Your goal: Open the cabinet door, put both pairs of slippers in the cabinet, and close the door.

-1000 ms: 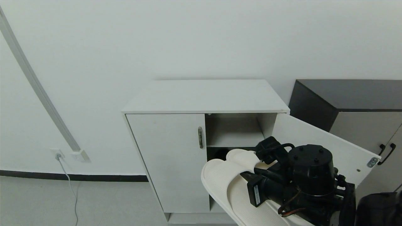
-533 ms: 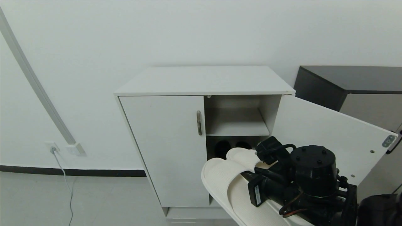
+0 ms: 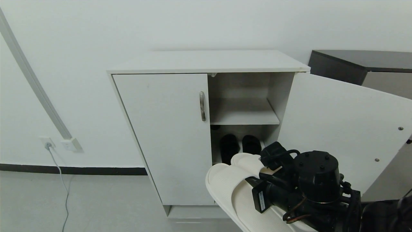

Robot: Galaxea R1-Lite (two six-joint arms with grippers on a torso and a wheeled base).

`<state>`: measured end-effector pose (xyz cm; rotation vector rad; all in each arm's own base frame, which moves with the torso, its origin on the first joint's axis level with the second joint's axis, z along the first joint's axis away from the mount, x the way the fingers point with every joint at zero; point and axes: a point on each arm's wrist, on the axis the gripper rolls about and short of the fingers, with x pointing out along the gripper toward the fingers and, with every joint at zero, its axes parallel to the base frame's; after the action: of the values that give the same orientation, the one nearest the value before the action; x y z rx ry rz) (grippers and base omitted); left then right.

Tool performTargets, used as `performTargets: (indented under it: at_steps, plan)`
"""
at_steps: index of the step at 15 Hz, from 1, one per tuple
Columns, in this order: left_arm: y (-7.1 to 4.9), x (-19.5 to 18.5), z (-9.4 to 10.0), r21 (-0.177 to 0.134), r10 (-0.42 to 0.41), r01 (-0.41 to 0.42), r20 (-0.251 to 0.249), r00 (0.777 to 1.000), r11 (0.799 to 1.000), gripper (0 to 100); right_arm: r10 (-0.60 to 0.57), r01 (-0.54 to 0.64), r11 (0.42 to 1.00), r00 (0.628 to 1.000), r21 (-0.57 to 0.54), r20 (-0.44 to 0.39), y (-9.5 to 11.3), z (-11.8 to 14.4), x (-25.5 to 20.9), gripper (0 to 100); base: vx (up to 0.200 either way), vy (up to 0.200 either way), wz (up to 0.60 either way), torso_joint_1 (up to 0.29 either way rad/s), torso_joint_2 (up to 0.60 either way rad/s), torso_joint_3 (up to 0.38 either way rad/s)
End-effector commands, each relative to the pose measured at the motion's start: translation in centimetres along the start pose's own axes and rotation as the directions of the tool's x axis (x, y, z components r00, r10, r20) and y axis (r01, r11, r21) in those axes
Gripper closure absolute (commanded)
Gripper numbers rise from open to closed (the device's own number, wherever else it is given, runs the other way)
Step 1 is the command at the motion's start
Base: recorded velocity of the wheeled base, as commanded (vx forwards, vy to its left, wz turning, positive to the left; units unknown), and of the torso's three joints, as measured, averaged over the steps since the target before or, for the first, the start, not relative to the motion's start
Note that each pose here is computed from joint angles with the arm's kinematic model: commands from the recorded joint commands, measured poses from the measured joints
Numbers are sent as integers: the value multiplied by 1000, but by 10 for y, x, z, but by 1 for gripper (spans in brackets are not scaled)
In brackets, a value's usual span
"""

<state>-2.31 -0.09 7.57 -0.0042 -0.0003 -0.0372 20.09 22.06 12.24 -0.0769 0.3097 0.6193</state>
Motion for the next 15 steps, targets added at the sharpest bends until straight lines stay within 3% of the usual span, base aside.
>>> performTargets:
  at_steps: [1, 6, 10, 12, 13, 14, 15]
  plan:
    - [0, 0, 0, 0, 0, 0, -2, 1000, 1000, 100, -3, 3, 1000, 1000, -1, -9, 0, -2, 3, 100, 0, 0, 0, -85, 452, 378]
    - [0, 0, 0, 0, 0, 0, -2, 1000, 1000, 100, -12, 12, 1000, 1000, -3, -25, 0, -7, 8, 100, 0, 0, 0, -33, 413, 368]
    - [0, 0, 0, 0, 0, 0, 0, 1000, 1000, 100, -25, 25, 1000, 999, -5, -32, 0, -13, 19, 100, 0, 0, 0, 0, 0, 0]
    - [0, 0, 0, 0, 0, 0, -2, 1000, 1000, 100, -159, 158, 987, 985, 21, 63, -1, -1, 39, 100, 0, 0, 0, -7, 120, 146]
    - [0, 0, 0, 1, 0, 0, -2, 1000, 1000, 100, -276, 274, 961, 956, 33, 97, 1, 9, 53, 100, 0, 0, 0, 2, 76, 41]
    - [0, 0, 0, 1, -1, 1, 0, 1000, 1000, 100, -368, 366, 930, 925, 41, 94, 2, 19, 64, 100, 0, 0, 0, -2, 56, 46]
    - [0, 0, 0, 1, 0, 0, -2, 1000, 1000, 100, -387, 384, 922, 919, 45, 72, 3, 28, 68, 100, 0, 0, 0, 0, 0, 0]
